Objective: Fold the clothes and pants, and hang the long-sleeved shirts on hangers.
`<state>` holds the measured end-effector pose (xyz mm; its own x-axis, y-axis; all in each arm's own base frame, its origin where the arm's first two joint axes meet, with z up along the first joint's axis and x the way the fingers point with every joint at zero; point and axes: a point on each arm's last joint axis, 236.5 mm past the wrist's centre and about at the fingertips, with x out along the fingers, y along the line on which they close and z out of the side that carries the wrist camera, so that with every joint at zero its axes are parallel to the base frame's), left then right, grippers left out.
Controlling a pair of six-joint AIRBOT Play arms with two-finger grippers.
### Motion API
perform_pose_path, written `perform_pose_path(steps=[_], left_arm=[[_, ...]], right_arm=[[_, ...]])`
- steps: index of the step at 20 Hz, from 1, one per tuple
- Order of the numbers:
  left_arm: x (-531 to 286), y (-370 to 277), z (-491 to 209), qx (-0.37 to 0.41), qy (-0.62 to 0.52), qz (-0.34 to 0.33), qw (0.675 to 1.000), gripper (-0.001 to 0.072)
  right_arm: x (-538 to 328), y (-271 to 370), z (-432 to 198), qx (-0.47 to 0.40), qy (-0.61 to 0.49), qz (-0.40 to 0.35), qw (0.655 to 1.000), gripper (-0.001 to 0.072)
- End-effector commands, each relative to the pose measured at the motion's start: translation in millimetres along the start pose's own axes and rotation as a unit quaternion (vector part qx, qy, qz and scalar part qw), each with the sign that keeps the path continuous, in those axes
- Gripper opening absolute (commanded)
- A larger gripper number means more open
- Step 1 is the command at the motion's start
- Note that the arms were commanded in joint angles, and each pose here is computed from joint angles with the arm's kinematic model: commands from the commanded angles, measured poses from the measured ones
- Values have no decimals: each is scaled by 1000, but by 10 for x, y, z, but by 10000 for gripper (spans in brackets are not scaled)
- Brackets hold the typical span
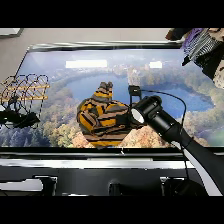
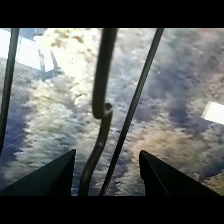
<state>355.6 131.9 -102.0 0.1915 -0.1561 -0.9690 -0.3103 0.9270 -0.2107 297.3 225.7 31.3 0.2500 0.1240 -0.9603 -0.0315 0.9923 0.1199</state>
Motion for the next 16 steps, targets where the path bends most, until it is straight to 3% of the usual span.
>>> perform_pose_path(steps=[1, 2, 5, 12, 13, 16], left_arm=[[38, -30, -14, 6, 5, 0, 1000, 374], [40, -39, -20, 8, 7, 1, 1000, 239], [51, -101, -59, 16, 17, -2, 1000, 119], [80, -206, -85, 31, 25, -4, 999, 79], [81, -209, -94, 30, 26, -5, 999, 19], [55, -216, -94, 31, 25, -5, 999, 18]], right_arm=[[-4, 0, 0, -1, 0, 0, 1000, 28], [-5, 0, 2, -1, -1, 0, 1000, 28], [-4, -2, 3, -1, -1, -1, 1000, 29], [-5, -20, -16, 1, 3, -4, 1000, 29], [-5, -21, -16, 1, 3, -5, 1000, 29], [-4, -26, -14, 0, 2, -6, 1000, 29]])
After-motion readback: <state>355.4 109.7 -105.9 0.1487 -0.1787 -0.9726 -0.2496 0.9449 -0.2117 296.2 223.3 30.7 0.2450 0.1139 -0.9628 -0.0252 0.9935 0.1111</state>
